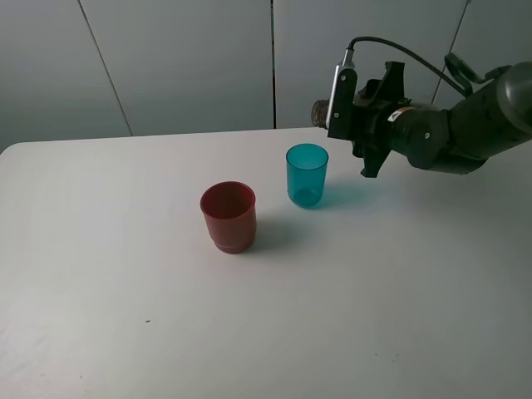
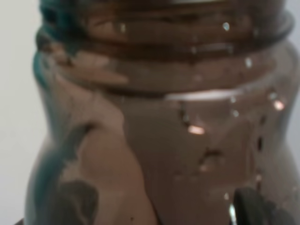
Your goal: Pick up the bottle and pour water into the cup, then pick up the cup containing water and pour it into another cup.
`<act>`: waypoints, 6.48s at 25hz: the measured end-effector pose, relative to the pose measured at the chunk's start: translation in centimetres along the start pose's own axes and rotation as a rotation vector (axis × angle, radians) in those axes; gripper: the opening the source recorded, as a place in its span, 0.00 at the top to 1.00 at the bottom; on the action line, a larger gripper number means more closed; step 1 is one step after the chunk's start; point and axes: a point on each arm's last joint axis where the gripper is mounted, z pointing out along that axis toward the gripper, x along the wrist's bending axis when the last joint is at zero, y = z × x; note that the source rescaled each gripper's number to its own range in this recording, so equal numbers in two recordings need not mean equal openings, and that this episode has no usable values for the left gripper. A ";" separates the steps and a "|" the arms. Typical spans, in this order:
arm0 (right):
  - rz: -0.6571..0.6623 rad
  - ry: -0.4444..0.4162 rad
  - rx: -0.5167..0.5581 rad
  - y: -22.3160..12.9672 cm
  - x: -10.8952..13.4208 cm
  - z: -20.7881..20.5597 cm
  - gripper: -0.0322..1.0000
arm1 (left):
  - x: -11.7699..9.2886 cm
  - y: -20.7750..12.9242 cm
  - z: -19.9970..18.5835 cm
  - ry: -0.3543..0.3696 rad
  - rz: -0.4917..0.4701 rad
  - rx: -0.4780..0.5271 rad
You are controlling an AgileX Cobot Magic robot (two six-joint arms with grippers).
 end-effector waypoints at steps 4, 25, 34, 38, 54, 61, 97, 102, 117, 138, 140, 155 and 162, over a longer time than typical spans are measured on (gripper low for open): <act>-0.073 0.008 0.002 0.0 0.3 0.2 0.97 | 0.0 0.0 0.0 0.000 0.000 0.000; -0.333 -0.025 0.031 -0.3 0.4 0.8 0.97 | 0.0 0.0 0.0 0.000 0.005 0.000; -0.402 -0.033 0.033 -0.2 0.4 0.8 0.97 | 0.0 0.0 0.0 0.000 0.001 0.000; -0.438 -0.032 0.033 -0.2 0.4 0.8 0.97 | 0.0 0.0 0.0 0.000 0.001 0.000; -0.488 -0.092 0.045 -0.2 -0.2 0.8 0.97 | 0.0 0.0 0.0 0.000 0.001 0.000; -0.508 -0.104 0.033 -0.1 -0.3 0.8 0.97 | 0.0 0.0 0.0 0.000 0.001 0.000; -0.592 -0.136 -0.033 0.7 -0.3 0.7 0.97 | 0.0 0.0 0.0 0.000 0.001 0.000; -0.592 -0.136 -0.033 0.7 -0.3 0.7 0.97 | 0.0 0.0 0.0 0.000 0.001 0.000; -0.335 -0.041 -0.098 1.4 -2.2 -1.1 0.97 | 0.0 0.0 0.0 0.000 0.001 0.000; 1.192 -0.094 -0.196 -3.4 -3.5 -3.2 0.97 | 0.0 0.0 0.0 0.000 0.001 0.000; 1.211 -0.099 -0.166 -3.8 -2.5 -2.7 0.97 | 0.0 0.0 0.0 0.000 0.001 0.000; 1.284 -0.214 -0.059 -6.2 0.2 -0.7 0.97 | 0.0 0.0 0.0 0.000 0.001 0.000; 1.280 -0.191 -0.028 -6.5 1.4 -0.2 0.97 | 0.0 0.0 0.0 0.000 0.001 0.000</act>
